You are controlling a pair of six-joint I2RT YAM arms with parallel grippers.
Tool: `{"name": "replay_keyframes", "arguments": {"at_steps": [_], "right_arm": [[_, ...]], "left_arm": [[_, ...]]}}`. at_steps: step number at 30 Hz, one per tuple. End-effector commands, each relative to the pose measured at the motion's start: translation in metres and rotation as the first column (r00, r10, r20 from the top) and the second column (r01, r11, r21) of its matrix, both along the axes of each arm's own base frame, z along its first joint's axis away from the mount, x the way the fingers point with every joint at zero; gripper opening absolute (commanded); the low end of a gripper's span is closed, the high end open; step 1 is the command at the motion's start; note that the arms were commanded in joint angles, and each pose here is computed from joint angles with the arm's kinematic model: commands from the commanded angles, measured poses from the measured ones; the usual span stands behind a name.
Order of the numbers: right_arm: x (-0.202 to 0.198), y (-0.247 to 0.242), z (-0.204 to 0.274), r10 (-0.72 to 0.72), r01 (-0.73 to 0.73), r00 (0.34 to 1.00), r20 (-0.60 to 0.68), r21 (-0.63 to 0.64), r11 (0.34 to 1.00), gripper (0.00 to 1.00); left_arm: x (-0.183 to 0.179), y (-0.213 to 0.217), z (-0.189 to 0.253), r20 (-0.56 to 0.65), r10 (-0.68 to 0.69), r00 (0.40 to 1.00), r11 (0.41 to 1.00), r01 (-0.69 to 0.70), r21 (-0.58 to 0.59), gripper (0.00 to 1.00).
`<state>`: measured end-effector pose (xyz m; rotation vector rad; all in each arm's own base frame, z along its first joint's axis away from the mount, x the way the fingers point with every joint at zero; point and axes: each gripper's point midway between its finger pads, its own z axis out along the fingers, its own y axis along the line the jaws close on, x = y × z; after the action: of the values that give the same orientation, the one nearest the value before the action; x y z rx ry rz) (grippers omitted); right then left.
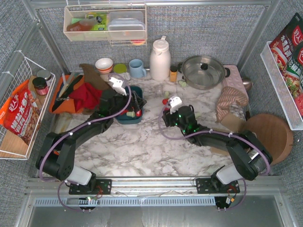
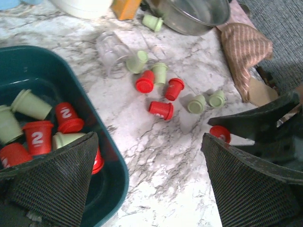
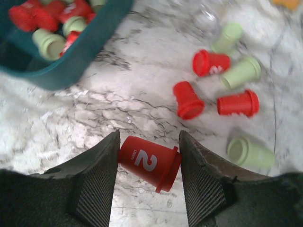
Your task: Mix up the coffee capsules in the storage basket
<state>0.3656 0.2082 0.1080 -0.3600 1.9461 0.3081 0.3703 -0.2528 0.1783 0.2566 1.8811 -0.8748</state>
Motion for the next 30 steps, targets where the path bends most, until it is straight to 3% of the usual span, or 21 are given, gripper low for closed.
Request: {"name": "replay_keyframes", "arguments": {"at_steps": [1, 5, 11, 19, 30], "right_arm": [[-0.003, 0.039, 0.071, 0.33, -0.313, 0.816, 0.475, -0.118, 0.942, 0.41], [-0.023, 0.053, 0.085, 0.469, -0.405, 0.622, 0.627, -0.254, 0.878, 0.38], [-0.034, 0.065, 0.095, 0.554, -0.446, 0.484, 0.678, -0.353, 0.822, 0.37], [-0.053, 0.072, 0.096, 0.661, -0.499, 0.387, 0.643, -0.457, 0.737, 0.36], [-0.062, 0.07, 0.093, 0.739, -0.519, 0.375, 0.56, -0.533, 0.668, 0.34]], "left_arm": [[-0.012, -0.022, 0.008, 0.031, -0.115, 0.993, 0.993, 0.115, 0.011, 1.0], [-0.026, -0.037, 0.008, 0.05, -0.204, 0.978, 0.979, 0.203, 0.026, 1.0], [-0.047, -0.056, -0.002, 0.031, -0.33, 0.943, 0.944, 0.33, 0.003, 1.0], [-0.07, -0.075, 0.0, 0.051, -0.503, 0.863, 0.862, 0.505, -0.047, 1.0], [-0.088, -0.087, 0.014, 0.097, -0.607, 0.789, 0.777, 0.615, -0.137, 0.89]]}}
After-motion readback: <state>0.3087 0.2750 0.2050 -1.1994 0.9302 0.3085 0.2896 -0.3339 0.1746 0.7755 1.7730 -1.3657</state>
